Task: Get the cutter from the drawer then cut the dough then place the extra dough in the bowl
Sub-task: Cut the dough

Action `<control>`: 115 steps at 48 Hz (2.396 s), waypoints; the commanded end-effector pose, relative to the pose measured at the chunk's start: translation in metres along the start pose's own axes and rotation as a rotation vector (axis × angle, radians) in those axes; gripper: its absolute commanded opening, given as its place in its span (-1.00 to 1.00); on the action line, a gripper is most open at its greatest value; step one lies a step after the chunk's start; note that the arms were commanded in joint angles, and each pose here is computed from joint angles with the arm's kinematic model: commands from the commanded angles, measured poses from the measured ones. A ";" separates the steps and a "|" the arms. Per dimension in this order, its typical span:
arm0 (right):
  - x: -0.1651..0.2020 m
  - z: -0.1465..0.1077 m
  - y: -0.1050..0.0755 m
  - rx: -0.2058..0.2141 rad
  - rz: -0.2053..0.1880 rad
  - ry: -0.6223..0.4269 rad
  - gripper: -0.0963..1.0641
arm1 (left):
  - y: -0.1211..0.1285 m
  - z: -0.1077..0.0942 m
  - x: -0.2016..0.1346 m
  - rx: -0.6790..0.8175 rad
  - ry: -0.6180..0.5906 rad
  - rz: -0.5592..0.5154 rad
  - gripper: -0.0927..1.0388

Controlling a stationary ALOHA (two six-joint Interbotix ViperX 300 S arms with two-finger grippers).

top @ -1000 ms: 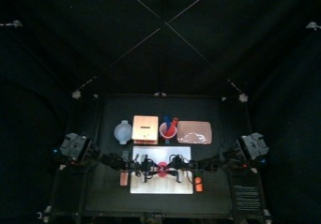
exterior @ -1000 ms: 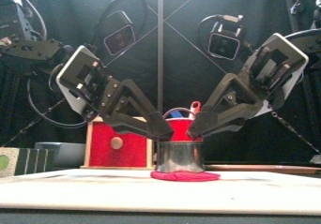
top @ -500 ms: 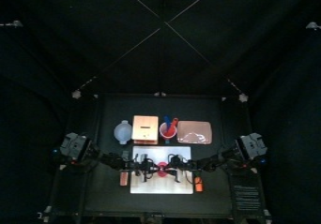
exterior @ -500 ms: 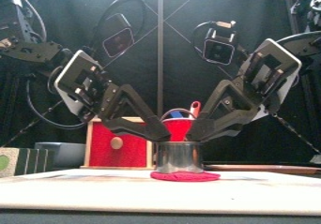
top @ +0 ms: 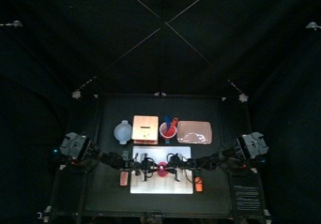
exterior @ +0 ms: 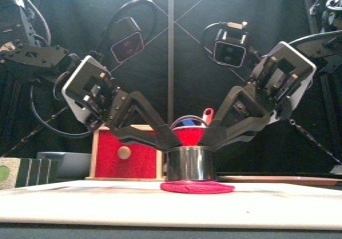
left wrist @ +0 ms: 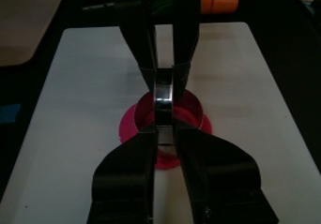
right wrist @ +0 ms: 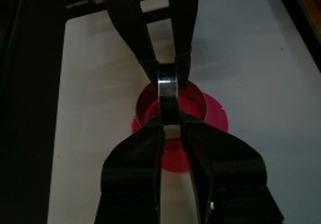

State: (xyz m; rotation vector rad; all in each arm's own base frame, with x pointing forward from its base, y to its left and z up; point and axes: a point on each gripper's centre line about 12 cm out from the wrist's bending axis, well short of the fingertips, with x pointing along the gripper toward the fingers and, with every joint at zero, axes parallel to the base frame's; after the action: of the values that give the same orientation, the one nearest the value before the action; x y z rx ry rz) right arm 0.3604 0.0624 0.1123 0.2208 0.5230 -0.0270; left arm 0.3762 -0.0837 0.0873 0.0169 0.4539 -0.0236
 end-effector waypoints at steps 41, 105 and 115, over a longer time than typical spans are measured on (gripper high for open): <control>-0.003 0.010 0.004 -0.031 0.030 0.005 0.08 | -0.013 0.008 0.003 0.093 -0.015 -0.025 0.21; 0.004 -0.045 -0.002 0.034 -0.023 0.276 0.07 | -0.035 -0.034 0.011 0.123 0.222 -0.110 0.19; 0.006 -0.051 -0.004 0.035 -0.031 0.299 0.07 | -0.035 -0.039 0.009 0.127 0.252 -0.115 0.06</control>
State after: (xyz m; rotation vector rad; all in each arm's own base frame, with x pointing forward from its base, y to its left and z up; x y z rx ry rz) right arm 0.3506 0.0710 0.0866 0.2402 0.7293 -0.0149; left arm 0.3802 -0.1018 0.0653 0.0938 0.6169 -0.1058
